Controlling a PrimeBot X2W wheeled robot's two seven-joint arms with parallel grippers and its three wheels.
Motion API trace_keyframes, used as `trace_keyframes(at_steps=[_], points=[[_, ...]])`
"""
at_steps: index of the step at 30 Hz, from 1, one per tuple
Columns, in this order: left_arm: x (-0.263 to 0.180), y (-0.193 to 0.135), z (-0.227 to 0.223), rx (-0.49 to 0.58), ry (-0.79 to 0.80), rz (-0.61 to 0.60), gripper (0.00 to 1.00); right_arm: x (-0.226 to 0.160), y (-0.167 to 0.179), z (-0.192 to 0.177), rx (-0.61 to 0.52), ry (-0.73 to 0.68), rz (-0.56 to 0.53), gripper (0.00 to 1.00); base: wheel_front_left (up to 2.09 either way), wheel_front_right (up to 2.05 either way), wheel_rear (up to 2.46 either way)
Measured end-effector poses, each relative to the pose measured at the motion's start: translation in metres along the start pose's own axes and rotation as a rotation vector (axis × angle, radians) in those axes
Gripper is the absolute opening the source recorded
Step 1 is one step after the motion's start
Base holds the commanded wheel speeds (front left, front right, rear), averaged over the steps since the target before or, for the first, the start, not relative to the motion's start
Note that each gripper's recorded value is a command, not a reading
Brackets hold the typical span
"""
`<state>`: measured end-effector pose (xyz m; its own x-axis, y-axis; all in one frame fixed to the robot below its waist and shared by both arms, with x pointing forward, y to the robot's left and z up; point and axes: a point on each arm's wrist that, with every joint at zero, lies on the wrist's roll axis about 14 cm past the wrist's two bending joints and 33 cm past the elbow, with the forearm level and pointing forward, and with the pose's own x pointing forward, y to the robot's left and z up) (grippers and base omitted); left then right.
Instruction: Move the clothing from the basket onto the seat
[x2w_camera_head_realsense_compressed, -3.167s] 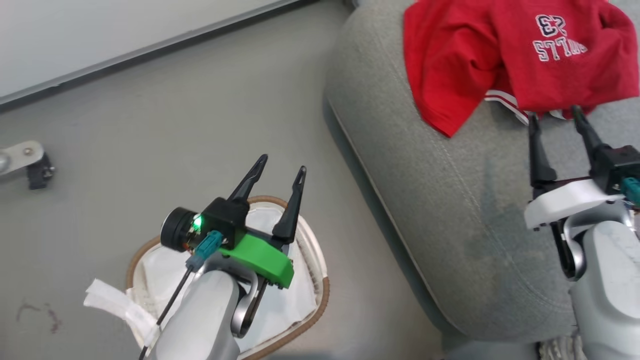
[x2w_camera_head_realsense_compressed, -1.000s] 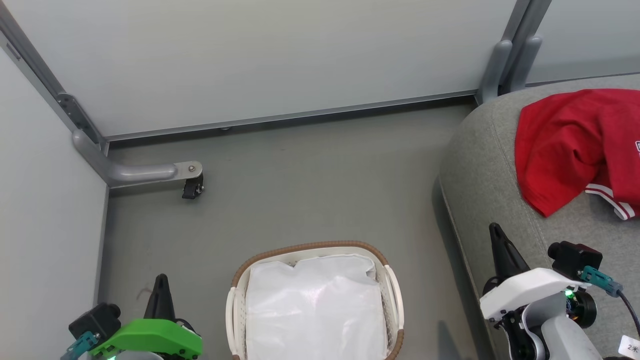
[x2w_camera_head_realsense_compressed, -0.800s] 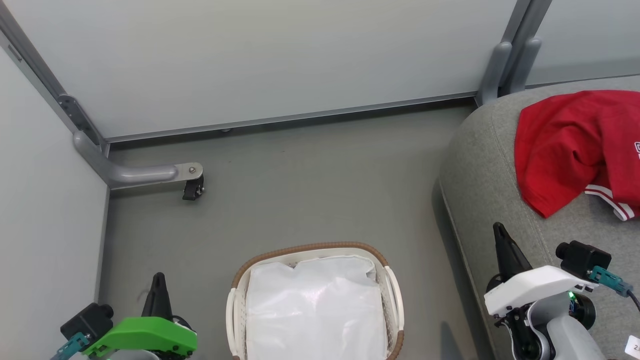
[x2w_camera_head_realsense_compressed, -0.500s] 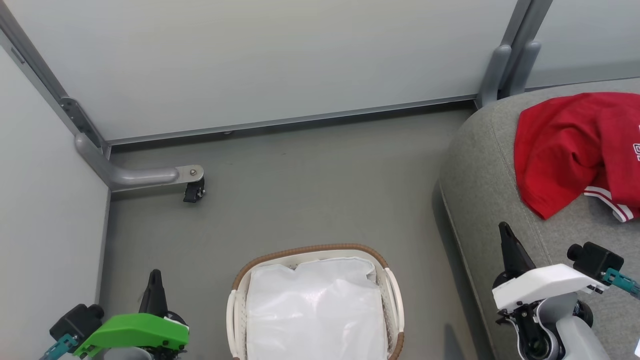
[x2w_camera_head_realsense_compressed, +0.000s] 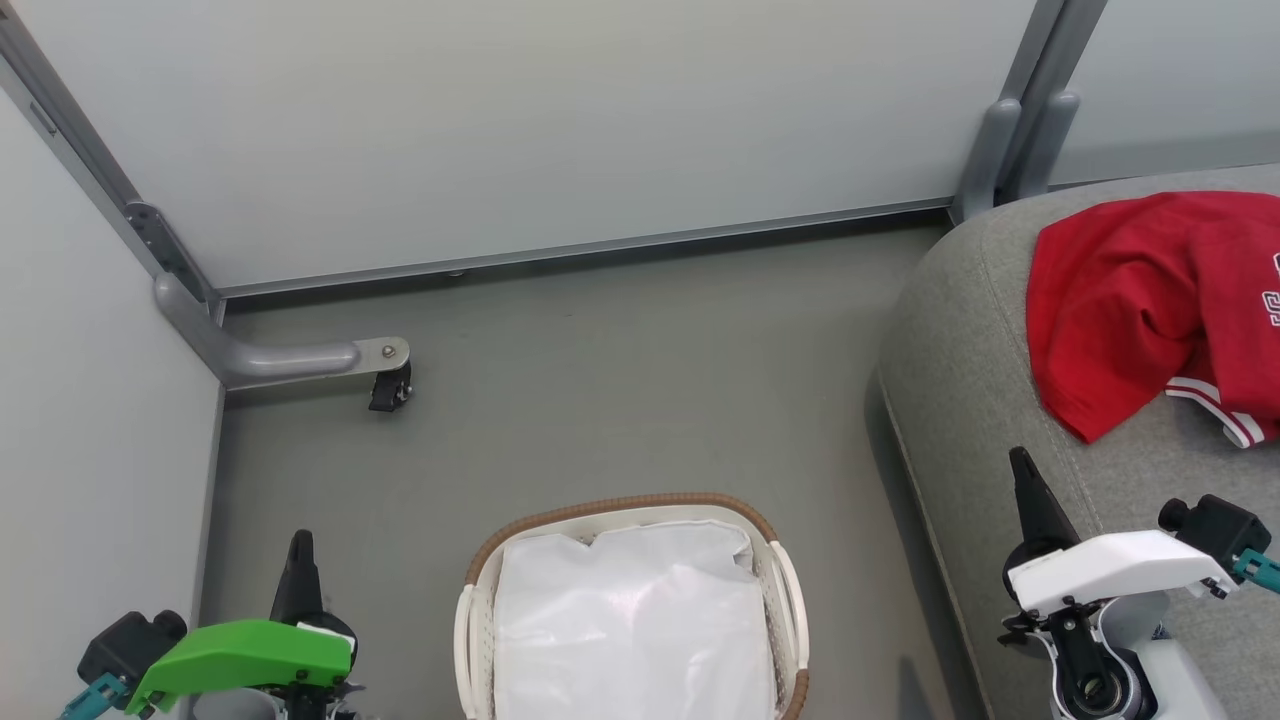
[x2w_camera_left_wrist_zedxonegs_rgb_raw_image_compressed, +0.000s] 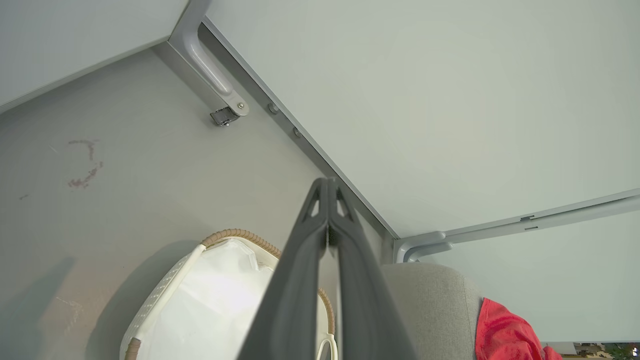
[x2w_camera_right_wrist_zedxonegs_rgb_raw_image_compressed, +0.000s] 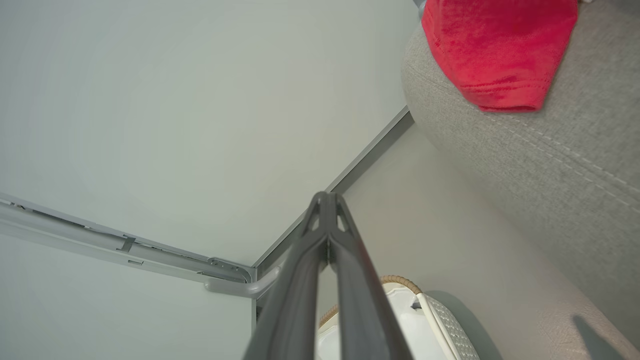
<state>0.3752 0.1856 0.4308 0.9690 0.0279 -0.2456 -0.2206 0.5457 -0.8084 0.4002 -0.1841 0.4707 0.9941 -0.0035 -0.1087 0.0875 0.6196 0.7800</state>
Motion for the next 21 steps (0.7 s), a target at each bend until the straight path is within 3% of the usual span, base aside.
trace_keyframes(at_steps=[21], points=[[0.0, -0.015, 0.015, -0.207, -0.018, -0.055, 0.0, -0.004, 0.002, 0.009, 0.233, -0.012, 0.009, 0.0, 0.0, 0.0, 0.0]])
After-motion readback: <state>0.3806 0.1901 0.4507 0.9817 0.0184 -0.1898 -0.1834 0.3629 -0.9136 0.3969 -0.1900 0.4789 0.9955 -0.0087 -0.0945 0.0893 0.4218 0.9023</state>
